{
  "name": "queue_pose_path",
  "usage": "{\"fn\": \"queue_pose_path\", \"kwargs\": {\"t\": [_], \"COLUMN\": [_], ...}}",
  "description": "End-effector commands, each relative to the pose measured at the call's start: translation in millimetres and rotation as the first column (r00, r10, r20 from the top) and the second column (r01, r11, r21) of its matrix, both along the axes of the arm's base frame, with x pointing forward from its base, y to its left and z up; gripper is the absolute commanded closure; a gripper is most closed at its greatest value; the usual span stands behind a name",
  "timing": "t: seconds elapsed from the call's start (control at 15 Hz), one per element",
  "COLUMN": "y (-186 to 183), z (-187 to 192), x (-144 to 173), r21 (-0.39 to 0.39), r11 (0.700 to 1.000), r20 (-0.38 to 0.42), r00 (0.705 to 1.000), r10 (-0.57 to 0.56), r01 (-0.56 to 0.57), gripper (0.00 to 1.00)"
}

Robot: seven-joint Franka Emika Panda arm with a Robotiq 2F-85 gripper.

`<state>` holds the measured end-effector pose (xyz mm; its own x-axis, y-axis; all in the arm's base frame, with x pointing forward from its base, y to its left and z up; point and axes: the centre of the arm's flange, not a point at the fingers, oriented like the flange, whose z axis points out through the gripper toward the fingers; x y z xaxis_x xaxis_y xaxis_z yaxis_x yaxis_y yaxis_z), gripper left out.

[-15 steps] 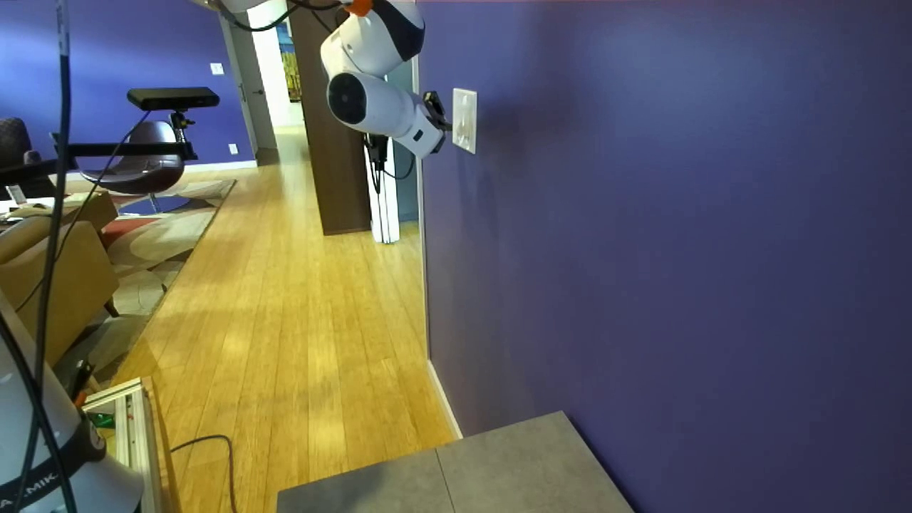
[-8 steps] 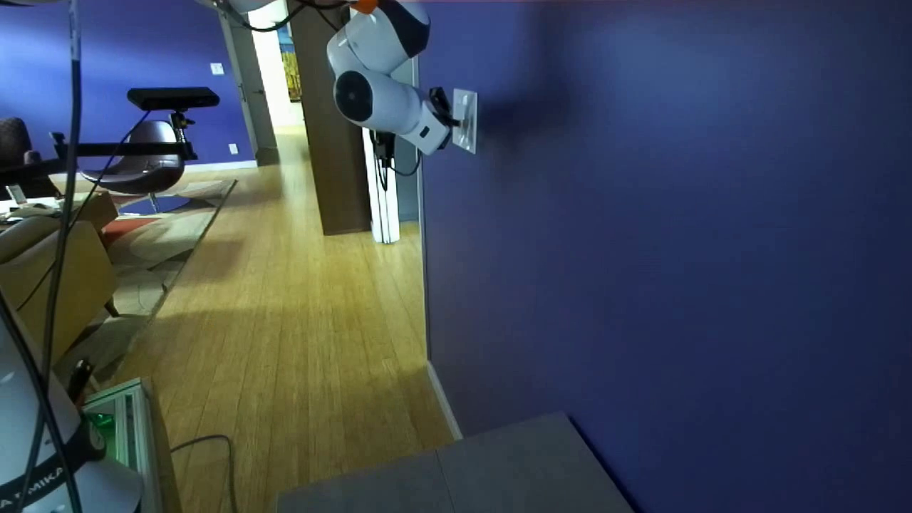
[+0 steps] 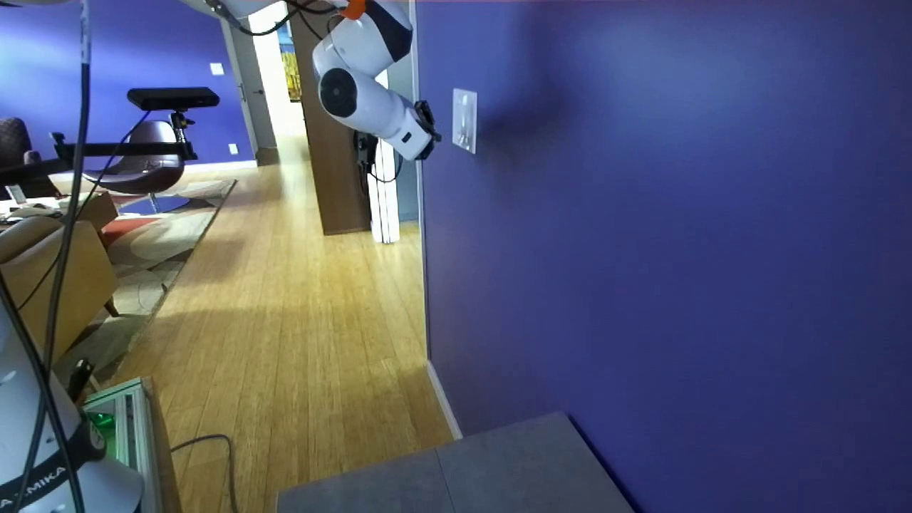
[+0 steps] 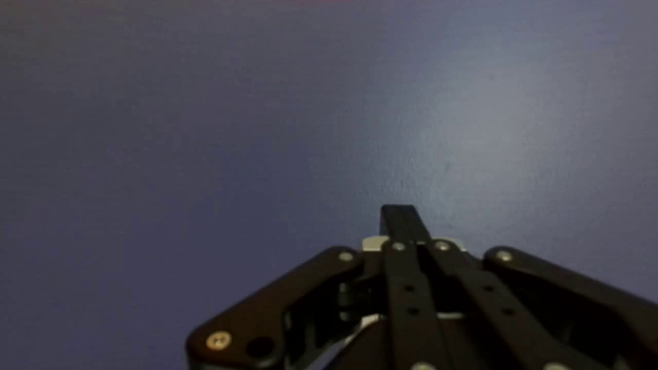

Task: Press on the left lights switch on the lights wall double switch

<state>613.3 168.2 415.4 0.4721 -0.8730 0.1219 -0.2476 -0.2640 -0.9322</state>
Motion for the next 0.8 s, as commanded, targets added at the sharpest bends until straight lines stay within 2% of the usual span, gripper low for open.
{"fn": "queue_pose_path", "kwargs": {"t": [0.0,0.07,0.27,0.53,0.73], "y": [23.4,30.2,40.0,40.5,21.5], "z": [28.0,39.9,61.5,48.2,30.3], "x": [-28.1,-36.2,-61.7,-88.3,-97.2], "r21": [-0.023,-0.064,-0.162,-0.364,-0.452], "r11": [0.99,0.981,0.952,0.886,0.836], "r20": [-0.108,-0.146,-0.237,-0.277,-0.35], "r00": [0.985,0.974,0.947,0.942,0.924], "r10": [0.136,0.174,0.218,0.19,0.154], "r01": [-0.139,-0.184,-0.26,-0.286,-0.311], "gripper": [0.73,0.73,0.55,0.27,0.06]}}
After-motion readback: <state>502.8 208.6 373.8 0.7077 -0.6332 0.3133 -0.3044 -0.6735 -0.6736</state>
